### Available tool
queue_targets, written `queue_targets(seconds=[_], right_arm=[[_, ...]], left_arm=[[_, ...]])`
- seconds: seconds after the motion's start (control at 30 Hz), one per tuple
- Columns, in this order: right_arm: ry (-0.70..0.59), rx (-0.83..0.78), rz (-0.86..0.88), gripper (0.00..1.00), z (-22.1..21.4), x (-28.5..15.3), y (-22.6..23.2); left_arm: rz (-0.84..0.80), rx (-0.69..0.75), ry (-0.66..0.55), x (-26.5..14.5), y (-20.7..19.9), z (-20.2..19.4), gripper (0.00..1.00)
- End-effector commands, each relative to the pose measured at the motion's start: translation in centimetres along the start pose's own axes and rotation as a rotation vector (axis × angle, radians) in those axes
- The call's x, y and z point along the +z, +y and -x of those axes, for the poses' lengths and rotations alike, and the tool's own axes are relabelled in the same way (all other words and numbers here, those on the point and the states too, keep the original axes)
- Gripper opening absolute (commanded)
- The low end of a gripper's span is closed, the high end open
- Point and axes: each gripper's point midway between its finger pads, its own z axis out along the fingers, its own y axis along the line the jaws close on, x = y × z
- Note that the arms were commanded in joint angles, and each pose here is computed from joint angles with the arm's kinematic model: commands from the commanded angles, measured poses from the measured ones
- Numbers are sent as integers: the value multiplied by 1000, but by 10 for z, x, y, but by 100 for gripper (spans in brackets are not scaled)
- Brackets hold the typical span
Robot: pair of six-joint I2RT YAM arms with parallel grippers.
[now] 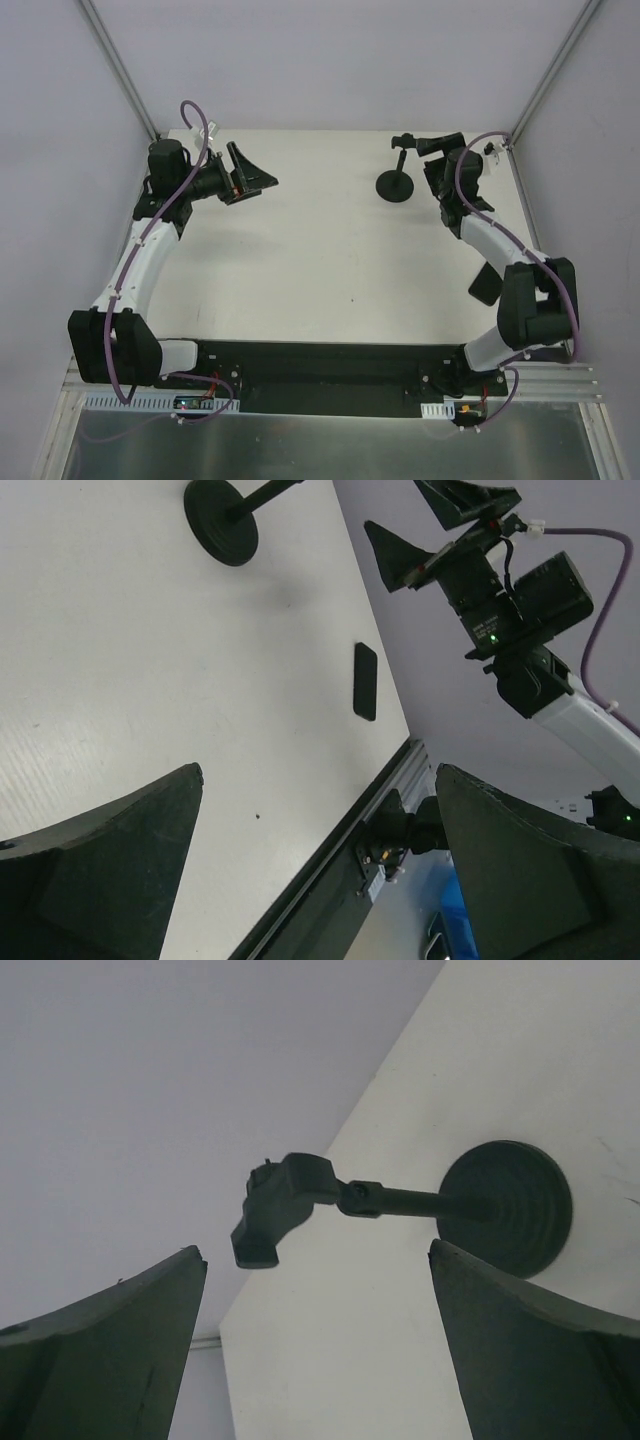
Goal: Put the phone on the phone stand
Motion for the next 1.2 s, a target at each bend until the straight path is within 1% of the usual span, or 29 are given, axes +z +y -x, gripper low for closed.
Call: queue_targets(seconds=[0.0, 0.07, 0.13, 0.17, 0.23, 0.27, 0.3, 0.37, 0.43, 0.47, 0.6, 0.63, 0.7, 0.73, 0.8, 0.83, 0.9, 0.93, 0.97, 1.0, 1.07, 1.1, 1.13, 1.17], right_arm=[[9, 143, 164, 96, 6, 28, 54], [36, 186, 159, 97, -2, 41, 53], [44, 192, 174, 90, -7, 49, 55], [44, 196, 182, 84, -8, 57, 56], [52, 196, 192, 77, -13, 64, 57], [54, 198, 196, 71, -15, 69, 54], [56, 204, 208, 67, -15, 71, 58], [76, 207, 217, 63, -23, 77, 56], [92, 215, 230, 61, -25, 80, 60], [96, 214, 224, 57, -28, 83, 57], [98, 215, 233, 51, -27, 86, 56], [110, 213, 244, 40, -28, 85, 60], [131, 223, 238, 30, -30, 88, 56], [177, 234, 254, 23, -36, 85, 60], [218, 247, 276, 17, -40, 81, 65], [278, 241, 300, 10, -49, 73, 72], [358, 258, 322, 4, -55, 61, 85], [435, 254, 362, 1, -63, 46, 96], [483, 267, 372, 1, -69, 36, 100], [564, 262, 390, 1, -79, 22, 103], [658, 254, 399, 1, -93, -4, 109], [734, 241, 416, 1, -100, -20, 112], [772, 232, 437, 1, -104, -38, 120], [807, 227, 432, 1, -110, -48, 118]], left_arm=[[-88, 12, -2, -2, -19, 1, 99], [-102, 4, 3, -1, -20, 1, 99], [-109, 1, 3, -1, -20, 1, 99], [-110, -1, 2, -1, -20, 0, 99], [-111, -4, 4, 0, -19, 0, 99], [-110, -11, 7, 1, -17, -1, 99], [-111, -12, 6, 2, -16, -1, 99], [-111, -25, 13, 3, -14, -2, 99], [-117, -25, 13, 4, -14, -1, 99], [-116, -29, 14, 4, -13, -2, 99], [-113, -35, 15, 6, -10, -2, 99], [-113, -37, 17, 6, -9, -3, 99], [-110, -45, 19, 8, -6, -3, 99], [-106, -48, 18, 8, -5, -3, 99], [-104, -41, 17, 10, -4, -3, 99], [-104, -39, 19, 11, -3, -4, 99], [-108, -29, 27, 13, -5, -6, 99], [-115, -21, 37, 16, -7, -6, 99], [-126, -18, 67, 21, -12, -13, 99], [-142, 0, 86, 23, -23, -14, 99], [-167, 14, 152, 33, -35, -27, 99], [-182, 19, 170, 34, -45, -29, 99], [-190, 11, 182, 36, -51, -31, 99], [-203, 16, 193, 38, -59, -35, 99]])
